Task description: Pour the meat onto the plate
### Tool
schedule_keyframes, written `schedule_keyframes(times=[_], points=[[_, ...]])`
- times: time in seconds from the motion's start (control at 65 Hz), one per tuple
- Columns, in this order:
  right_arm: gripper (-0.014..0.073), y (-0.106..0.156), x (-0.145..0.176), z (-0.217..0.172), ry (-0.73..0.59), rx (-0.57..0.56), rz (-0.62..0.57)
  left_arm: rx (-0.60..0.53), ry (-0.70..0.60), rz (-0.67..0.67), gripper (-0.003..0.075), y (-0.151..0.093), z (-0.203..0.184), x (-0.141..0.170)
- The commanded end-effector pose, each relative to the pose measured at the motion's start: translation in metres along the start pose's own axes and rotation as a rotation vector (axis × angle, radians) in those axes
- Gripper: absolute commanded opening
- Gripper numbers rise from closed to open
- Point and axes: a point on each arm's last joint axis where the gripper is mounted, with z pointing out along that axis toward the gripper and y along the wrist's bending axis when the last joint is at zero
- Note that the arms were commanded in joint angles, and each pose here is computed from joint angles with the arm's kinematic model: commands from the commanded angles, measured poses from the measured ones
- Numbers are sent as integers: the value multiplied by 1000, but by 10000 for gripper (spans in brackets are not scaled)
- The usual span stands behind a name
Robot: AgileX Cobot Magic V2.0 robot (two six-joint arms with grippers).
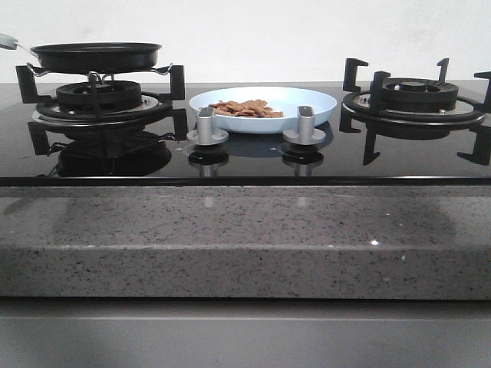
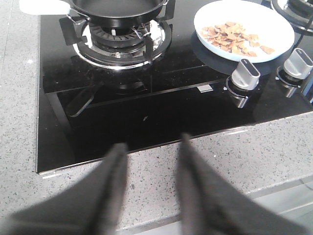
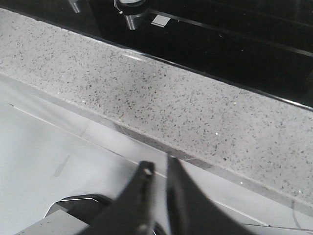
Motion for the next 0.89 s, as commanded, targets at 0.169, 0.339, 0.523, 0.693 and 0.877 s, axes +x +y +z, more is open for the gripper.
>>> schedule_keyframes(times=[0.169, 0.339, 0.523, 0.693, 0.877], points=[[-120, 2, -11, -6, -74, -4, 1, 0, -94, -21, -20, -1, -5, -12], [-120, 3, -10, -6, -64, -19, 10, 0, -94, -21, -20, -1, -5, -12], [-120, 3, -9, -6, -60, -19, 9, 0, -94, -21, -20, -1, -5, -12], [-120, 3, -9, -6, -58, -20, 9, -12, -137, -2, -20, -4, -16, -5], [-120, 3, -9, -6, -57, -20, 9, -53, -242, -28, -20, -8, -27, 22]])
